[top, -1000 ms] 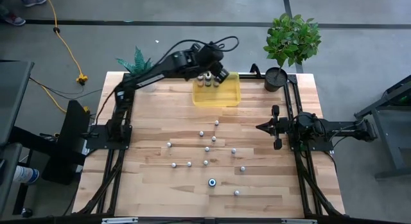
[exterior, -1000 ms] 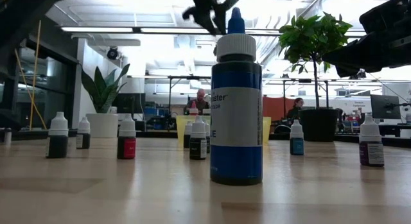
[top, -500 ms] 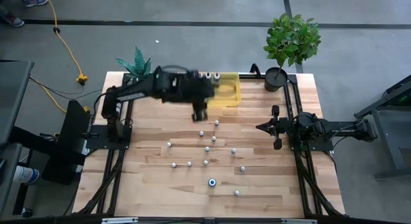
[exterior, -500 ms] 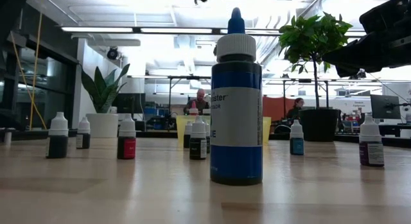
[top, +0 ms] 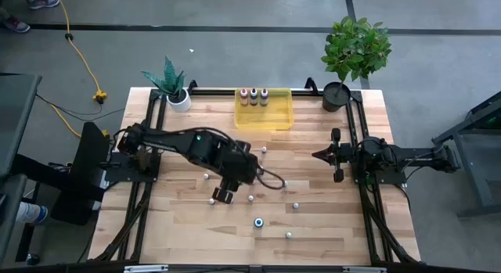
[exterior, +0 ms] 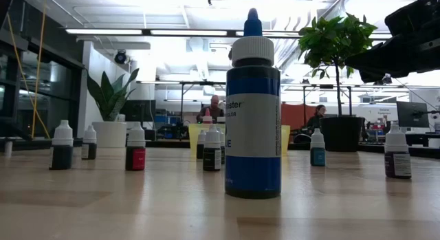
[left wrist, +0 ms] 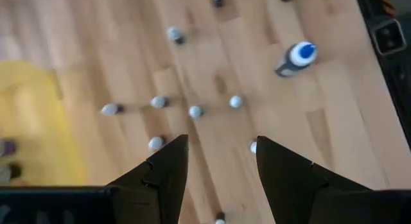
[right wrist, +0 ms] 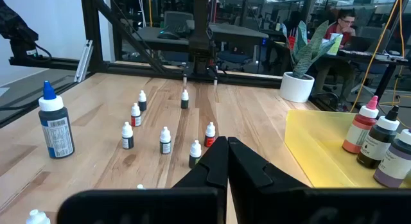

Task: Pick & Place food coloring
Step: Put the large blue food coloring bottle into the yellow bin

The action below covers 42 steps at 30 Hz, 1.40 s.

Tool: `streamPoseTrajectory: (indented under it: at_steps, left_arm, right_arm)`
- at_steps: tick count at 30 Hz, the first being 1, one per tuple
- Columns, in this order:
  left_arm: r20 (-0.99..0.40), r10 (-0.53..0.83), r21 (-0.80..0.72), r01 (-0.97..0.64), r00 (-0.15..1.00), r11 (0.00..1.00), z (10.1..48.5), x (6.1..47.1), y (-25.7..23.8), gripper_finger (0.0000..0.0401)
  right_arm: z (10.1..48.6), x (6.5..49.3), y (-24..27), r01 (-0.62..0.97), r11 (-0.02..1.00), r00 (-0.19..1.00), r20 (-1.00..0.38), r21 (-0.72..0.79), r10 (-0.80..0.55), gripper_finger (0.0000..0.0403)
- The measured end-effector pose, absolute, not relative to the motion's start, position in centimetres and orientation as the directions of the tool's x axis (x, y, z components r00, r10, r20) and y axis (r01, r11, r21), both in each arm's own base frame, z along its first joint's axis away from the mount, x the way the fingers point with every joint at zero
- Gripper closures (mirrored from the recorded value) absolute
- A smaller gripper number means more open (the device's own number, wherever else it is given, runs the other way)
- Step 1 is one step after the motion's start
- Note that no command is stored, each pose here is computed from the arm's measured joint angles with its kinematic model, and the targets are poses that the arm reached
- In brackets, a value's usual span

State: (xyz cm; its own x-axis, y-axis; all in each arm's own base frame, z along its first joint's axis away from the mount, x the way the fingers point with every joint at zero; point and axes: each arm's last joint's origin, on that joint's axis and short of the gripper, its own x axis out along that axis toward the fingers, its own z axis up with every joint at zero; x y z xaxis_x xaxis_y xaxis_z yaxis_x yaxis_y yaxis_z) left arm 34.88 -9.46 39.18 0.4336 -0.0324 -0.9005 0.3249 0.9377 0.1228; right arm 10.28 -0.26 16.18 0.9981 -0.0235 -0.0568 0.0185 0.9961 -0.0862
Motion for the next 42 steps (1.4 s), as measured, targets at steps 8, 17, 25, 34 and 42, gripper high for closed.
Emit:
streamPoseTrajectory:
  at_steps: [8, 17, 25, 34, 42]
  left_arm:
    - [-0.879, -0.242, 0.028, 0.55, 0.412, 0.835, 35.7, 36.6, -11.0, 0.0226]
    - [-0.832, -0.321, 0.011, 0.592, 0.453, 0.806, 31.6, 38.9, -12.1, 0.0226]
    - [-0.845, -0.322, 0.0, 0.603, 0.426, 0.798, 29.8, 41.0, -14.1, 0.0226]
    - [-0.877, -0.27, 0.029, 0.605, 0.397, 0.795, 28.7, 41.0, -16.4, 0.0226]
    - [-0.904, -0.236, 0.037, 0.614, 0.357, 0.788, 26.7, 41.2, -17.5, 0.0216]
  right_arm:
    - [16.2, 10.3, -0.3, 0.019, 0.996, 0.998, -0.057, -0.086, -0.024, 0.0402]
    - [16.2, 10.3, -0.3, 0.019, 0.996, 0.998, -0.057, -0.086, -0.024, 0.0402]
    - [16.1, 10.3, -0.3, 0.018, 0.996, 0.998, -0.062, -0.086, -0.023, 0.0402]
    - [16.1, 10.4, -0.3, 0.017, 0.996, 0.997, -0.071, -0.086, -0.024, 0.0402]
    - [15.9, 10.4, -0.3, 0.017, 0.996, 0.996, -0.086, -0.086, -0.024, 0.0402]
